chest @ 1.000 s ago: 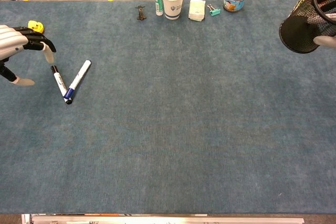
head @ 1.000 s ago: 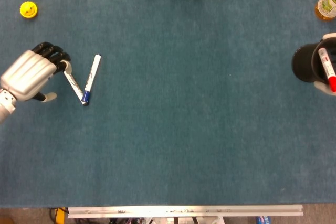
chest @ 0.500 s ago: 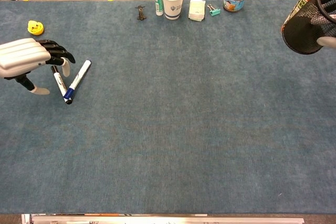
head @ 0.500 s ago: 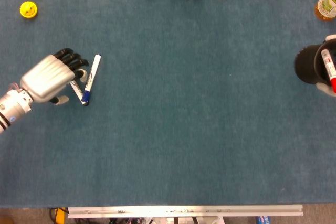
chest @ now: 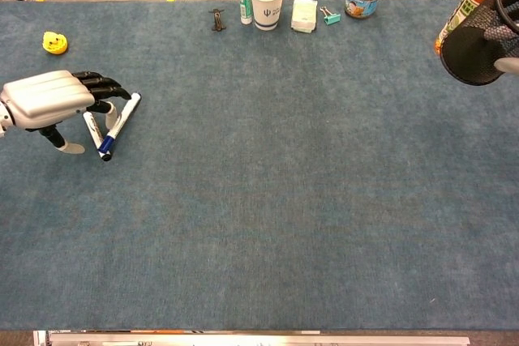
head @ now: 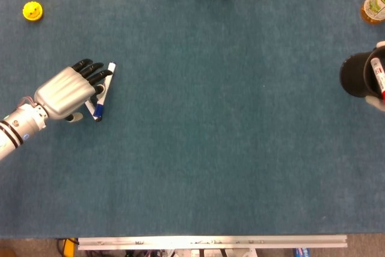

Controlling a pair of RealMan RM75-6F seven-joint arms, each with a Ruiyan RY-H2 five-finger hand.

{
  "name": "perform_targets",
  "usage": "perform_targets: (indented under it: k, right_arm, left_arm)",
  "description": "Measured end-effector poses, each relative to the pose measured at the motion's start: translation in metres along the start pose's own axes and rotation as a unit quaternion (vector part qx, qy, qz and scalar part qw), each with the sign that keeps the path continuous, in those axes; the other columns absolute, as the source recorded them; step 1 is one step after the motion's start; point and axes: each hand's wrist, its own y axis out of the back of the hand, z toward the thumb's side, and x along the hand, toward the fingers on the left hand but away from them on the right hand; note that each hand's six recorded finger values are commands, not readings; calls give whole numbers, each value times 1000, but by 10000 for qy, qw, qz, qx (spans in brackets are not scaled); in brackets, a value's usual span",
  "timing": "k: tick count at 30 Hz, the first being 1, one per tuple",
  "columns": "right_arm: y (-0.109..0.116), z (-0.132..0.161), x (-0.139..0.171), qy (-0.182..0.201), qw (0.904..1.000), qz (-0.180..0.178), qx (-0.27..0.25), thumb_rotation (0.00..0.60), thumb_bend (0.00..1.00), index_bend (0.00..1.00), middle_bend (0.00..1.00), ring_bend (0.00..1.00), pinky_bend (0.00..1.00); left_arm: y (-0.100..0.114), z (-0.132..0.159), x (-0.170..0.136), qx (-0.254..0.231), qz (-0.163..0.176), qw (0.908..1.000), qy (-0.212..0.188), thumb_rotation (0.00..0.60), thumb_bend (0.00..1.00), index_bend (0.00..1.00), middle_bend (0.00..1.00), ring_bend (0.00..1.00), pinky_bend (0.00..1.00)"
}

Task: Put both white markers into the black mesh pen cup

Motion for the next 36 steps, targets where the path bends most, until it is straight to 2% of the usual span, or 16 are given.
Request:
perform_targets:
  k: [5, 11, 15, 22, 29, 36]
  right_arm:
    - [1, -1, 1, -9, 10000, -1, -11, 600, 369, 405, 364, 318, 351]
    - [3, -1, 1, -10, 10000, -23, -30, 600, 369, 406, 364, 318, 351]
    - [4, -2, 2, -23, 10000, -48, -38, 600, 369, 405, 364, 318, 351]
    - [2, -2, 1, -18, 10000, -69, -45, 600, 369, 406, 364, 319, 351]
    - [3, -2, 2, -25, 10000, -50, -33, 600, 369, 406, 365, 319, 351]
    - [5, -3, 2, -49, 9999, -90, -29, 600, 369, 406, 364, 319, 351]
  left_arm:
    - [-3, 2, 3, 156, -184, 9997, 70, 600, 131, 398, 85, 38, 88]
    - [-1, 7, 3, 100, -272, 9995, 89, 600, 131, 395, 81, 27, 83]
    - [4, 17, 4, 6, -253, 9997, 2, 600, 131, 396, 82, 27, 83]
    - [12, 21, 4, 208, -82, 9996, -162, 600, 131, 440, 99, 27, 83]
    - [7, 14, 7, 253, -86, 9996, -133, 600, 130, 484, 107, 26, 83]
    - [1, 11, 13, 329, -213, 9992, -51, 600, 140, 470, 108, 26, 83]
